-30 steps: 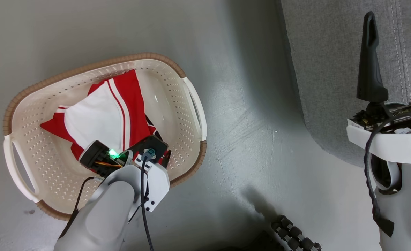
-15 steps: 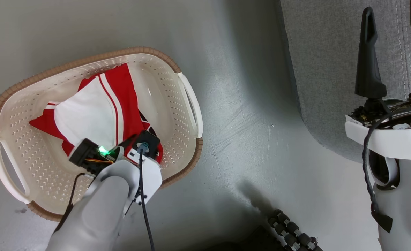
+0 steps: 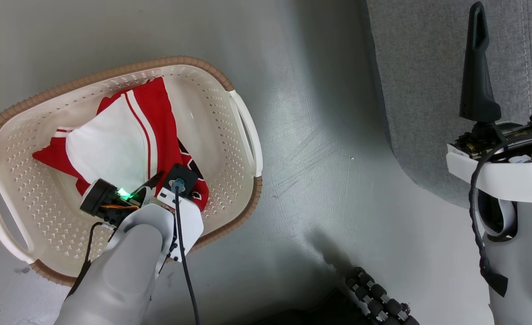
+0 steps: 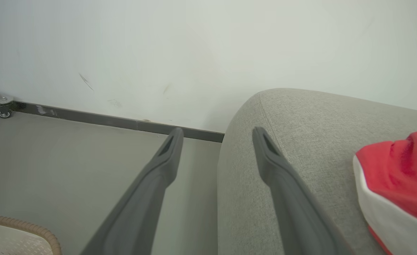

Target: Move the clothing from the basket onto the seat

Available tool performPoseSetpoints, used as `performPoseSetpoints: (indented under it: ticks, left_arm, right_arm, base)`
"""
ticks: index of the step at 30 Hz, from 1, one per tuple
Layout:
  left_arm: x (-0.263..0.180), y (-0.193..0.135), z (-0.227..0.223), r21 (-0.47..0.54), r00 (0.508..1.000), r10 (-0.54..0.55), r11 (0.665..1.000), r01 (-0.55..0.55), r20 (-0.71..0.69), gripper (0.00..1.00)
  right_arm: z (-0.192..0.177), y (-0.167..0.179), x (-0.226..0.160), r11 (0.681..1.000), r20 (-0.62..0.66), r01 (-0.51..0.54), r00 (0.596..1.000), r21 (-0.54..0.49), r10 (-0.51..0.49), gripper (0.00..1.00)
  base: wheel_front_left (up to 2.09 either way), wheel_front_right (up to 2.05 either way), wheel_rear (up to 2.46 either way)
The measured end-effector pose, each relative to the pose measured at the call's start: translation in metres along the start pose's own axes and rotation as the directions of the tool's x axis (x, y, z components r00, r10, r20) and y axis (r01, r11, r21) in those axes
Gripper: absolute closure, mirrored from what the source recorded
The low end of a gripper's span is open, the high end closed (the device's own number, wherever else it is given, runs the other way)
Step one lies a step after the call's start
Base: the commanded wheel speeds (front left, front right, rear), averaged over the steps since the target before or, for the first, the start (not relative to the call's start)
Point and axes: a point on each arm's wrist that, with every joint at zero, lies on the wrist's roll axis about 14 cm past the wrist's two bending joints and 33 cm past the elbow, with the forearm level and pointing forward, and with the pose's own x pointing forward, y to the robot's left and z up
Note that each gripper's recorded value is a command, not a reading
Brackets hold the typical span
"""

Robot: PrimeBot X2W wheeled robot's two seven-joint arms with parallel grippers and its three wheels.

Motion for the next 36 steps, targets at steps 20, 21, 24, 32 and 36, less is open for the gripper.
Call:
performPoseSetpoints:
  ticks: [20,21,24,32,36]
  left_arm:
    - [-0.003,0.004,0.013,-0.029,0.999,0.015,0.999,-0.013,0.051,1.0]
    - [-0.005,0.008,0.02,-0.029,0.997,0.025,0.999,-0.023,0.075,1.0]
    - [-0.007,0.012,0.028,-0.035,0.994,0.037,0.999,-0.033,0.106,1.0]
    - [-0.023,0.023,0.052,-0.057,0.974,0.078,0.996,-0.067,0.212,1.0]
    - [-0.033,0.03,0.069,-0.077,0.954,0.104,0.993,-0.086,0.28,1.0]
  right_arm:
    - [0.001,-0.001,0.005,1.0,0.006,0.004,1.0,0.0,-0.004,0.0]
    - [0.002,0.0,0.005,1.0,0.01,0.004,1.0,0.004,-0.004,0.0]
    - [0.005,0.001,0.006,1.0,0.019,0.002,1.0,0.008,-0.002,0.0]
    - [0.021,0.005,0.011,1.0,0.062,-0.009,0.998,0.025,0.007,0.0]
    - [0.028,0.006,0.011,0.999,0.077,-0.011,0.997,0.032,0.009,0.0]
  base:
    - [0.0,0.0,0.0]
    - [0.0,0.0,0.0]
    - [0.0,0.0,0.0]
    - [0.0,0.0,0.0]
    - [0.0,0.0,0.0]
